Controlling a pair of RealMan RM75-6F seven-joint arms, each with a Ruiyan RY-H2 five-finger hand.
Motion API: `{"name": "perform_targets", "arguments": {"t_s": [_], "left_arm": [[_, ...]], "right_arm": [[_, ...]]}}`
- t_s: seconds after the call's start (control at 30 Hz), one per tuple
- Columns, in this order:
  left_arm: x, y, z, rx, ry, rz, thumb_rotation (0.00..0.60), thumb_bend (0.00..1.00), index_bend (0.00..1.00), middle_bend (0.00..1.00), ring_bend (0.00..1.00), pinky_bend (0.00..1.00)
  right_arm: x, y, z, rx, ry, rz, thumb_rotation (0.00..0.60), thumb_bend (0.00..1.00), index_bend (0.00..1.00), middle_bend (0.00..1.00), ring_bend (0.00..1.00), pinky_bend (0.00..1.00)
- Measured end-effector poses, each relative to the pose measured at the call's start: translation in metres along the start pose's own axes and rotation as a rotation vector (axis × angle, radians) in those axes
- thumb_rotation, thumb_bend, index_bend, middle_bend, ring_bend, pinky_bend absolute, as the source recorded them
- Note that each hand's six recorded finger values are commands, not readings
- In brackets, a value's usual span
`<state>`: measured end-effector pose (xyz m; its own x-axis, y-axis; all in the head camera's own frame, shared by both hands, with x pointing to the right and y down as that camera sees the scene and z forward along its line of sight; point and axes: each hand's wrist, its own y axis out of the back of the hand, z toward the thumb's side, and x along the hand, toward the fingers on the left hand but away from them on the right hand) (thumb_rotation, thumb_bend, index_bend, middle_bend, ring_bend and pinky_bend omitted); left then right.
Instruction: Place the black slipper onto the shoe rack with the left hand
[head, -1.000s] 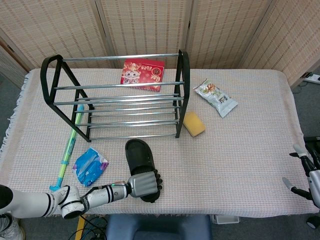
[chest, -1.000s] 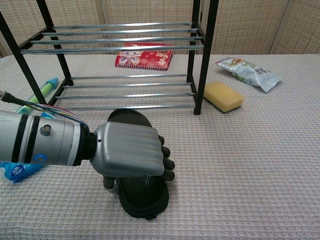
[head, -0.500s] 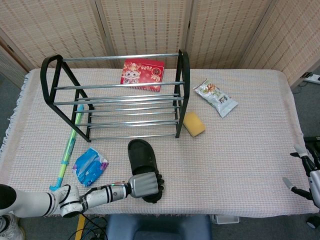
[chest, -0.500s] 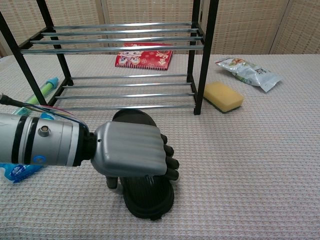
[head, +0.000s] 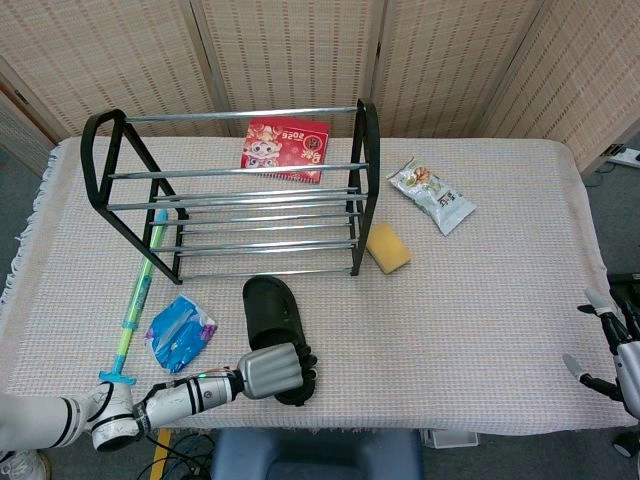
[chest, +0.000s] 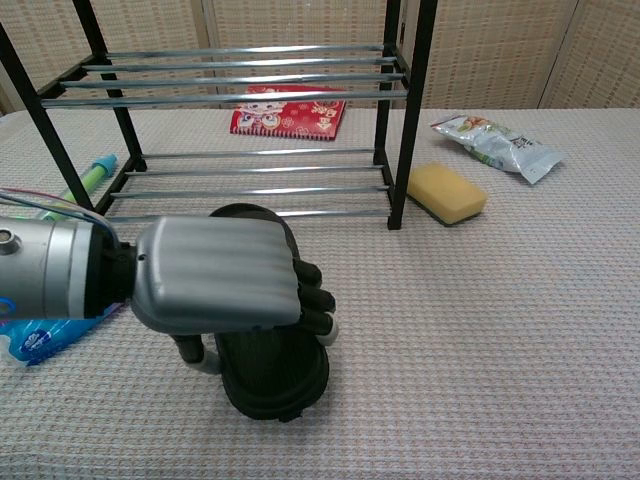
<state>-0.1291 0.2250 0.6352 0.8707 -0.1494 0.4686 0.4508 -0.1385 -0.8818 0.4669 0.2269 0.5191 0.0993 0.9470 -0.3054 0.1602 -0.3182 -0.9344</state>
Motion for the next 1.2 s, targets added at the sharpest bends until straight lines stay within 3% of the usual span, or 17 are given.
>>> {"name": "perform_targets", "arguments": {"t_s": [0.33, 0.57, 0.9, 1.2], "left_arm": [[-0.034, 0.021, -0.003, 0.107, 0.056, 0.053, 0.600, 0.23, 0.69, 0.70, 0.58, 0.57], [-0.014, 0.017, -0.025, 0.162, 0.061, 0.038, 0.600, 0.23, 0.69, 0.70, 0.57, 0.57], [0.024, -0.006, -0.072, 0.210, 0.099, -0.039, 0.600, 0.23, 0.68, 0.70, 0.56, 0.57], [0.039, -0.021, -0.099, 0.283, 0.125, -0.083, 0.600, 0.23, 0.61, 0.59, 0.43, 0.57]], "right_arm": [[-0.001, 0.001, 0.005, 0.003, 0.010, -0.004, 0.600, 0.24, 0.04, 0.27, 0.10, 0.15], [-0.001, 0.001, 0.004, 0.007, 0.005, 0.000, 0.600, 0.24, 0.04, 0.27, 0.10, 0.14], [-0.002, -0.001, -0.001, 0.006, -0.010, 0.007, 0.600, 0.24, 0.04, 0.27, 0.10, 0.15], [-0.002, -0.004, -0.003, 0.000, -0.014, 0.015, 0.600, 0.24, 0.04, 0.27, 0.10, 0.15]]}}
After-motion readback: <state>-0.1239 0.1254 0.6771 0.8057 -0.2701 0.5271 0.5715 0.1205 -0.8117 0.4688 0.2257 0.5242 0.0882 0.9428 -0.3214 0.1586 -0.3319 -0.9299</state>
